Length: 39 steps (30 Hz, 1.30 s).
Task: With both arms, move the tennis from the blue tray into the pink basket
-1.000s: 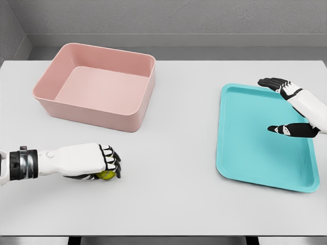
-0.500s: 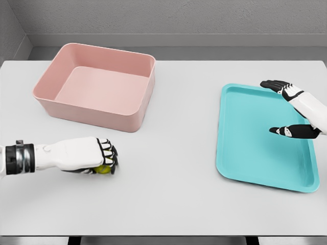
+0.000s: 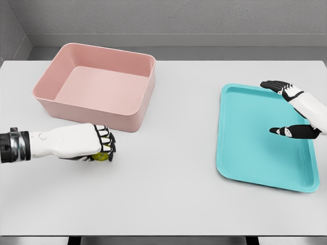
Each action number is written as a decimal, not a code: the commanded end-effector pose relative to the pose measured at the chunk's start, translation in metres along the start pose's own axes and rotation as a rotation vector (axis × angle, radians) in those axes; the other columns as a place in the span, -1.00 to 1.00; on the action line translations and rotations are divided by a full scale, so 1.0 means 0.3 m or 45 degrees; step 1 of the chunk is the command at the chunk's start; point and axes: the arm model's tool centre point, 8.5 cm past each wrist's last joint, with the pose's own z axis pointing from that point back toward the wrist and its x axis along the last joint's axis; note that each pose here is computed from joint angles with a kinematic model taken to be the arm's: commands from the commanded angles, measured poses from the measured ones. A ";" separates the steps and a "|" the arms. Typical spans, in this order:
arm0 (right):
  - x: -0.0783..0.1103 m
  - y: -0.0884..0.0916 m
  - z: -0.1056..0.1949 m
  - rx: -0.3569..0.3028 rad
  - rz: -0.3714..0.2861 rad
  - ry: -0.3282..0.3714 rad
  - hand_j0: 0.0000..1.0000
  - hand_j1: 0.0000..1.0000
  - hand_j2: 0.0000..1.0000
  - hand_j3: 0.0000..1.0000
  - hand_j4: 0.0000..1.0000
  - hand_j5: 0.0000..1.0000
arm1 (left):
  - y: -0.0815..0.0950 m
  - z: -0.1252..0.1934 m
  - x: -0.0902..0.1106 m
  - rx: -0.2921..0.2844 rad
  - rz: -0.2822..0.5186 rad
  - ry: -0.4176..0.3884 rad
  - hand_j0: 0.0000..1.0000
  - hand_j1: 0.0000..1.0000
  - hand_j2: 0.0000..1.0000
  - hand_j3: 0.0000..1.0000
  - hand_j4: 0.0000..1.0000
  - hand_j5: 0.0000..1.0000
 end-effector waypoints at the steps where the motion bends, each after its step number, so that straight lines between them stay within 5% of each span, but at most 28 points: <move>1: -0.001 -0.002 0.001 -0.007 -0.009 0.000 1.00 1.00 1.00 1.00 1.00 1.00 | 0.005 0.002 -0.003 0.007 0.004 0.003 0.05 0.05 0.05 0.05 0.05 0.05; 27: -0.033 0.007 0.017 -0.004 -0.028 0.039 1.00 1.00 1.00 1.00 1.00 1.00 | 0.149 0.037 -0.071 0.065 -0.114 0.062 0.05 0.05 0.05 0.05 0.05 0.05; 39: -0.041 0.009 0.020 -0.001 -0.031 0.049 1.00 1.00 1.00 1.00 1.00 1.00 | 0.237 0.034 -0.214 0.137 -0.124 0.180 0.05 0.05 0.05 0.05 0.05 0.05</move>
